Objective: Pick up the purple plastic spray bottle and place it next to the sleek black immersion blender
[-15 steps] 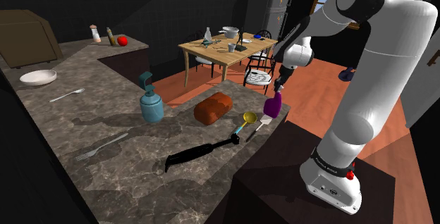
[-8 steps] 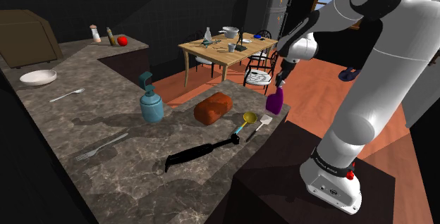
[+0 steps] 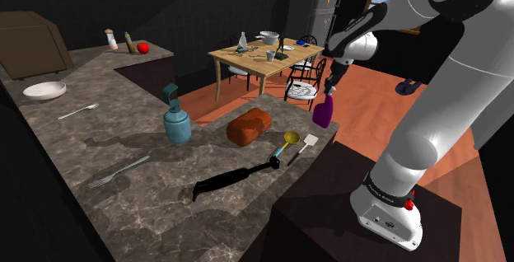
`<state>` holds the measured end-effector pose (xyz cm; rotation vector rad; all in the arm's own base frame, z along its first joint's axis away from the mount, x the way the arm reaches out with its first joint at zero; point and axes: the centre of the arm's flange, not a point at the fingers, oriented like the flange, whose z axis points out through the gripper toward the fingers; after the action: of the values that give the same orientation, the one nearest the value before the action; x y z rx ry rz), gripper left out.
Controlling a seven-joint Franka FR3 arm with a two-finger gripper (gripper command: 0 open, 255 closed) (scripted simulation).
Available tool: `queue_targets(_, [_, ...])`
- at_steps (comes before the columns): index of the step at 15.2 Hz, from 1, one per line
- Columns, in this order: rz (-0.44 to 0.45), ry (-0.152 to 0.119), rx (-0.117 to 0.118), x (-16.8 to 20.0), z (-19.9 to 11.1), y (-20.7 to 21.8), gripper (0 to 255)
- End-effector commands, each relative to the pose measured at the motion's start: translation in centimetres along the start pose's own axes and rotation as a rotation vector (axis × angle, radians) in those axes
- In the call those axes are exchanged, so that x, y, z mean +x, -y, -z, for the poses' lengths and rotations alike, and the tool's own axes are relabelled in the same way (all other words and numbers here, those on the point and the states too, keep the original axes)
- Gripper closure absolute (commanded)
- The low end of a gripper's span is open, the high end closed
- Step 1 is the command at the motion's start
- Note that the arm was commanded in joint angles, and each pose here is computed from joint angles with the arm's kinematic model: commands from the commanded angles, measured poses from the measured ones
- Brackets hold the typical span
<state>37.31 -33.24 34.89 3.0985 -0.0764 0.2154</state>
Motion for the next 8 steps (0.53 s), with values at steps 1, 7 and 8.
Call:
queue_targets(1, [0.000,0.001,0.000,0.2,1.0,-0.1,255])
queue_targets(7, [0.000,0.001,0.000,0.6,4.2,-0.2,255])
queue_targets(8, [0.000,0.001,0.000,0.7,4.7,-0.2,255])
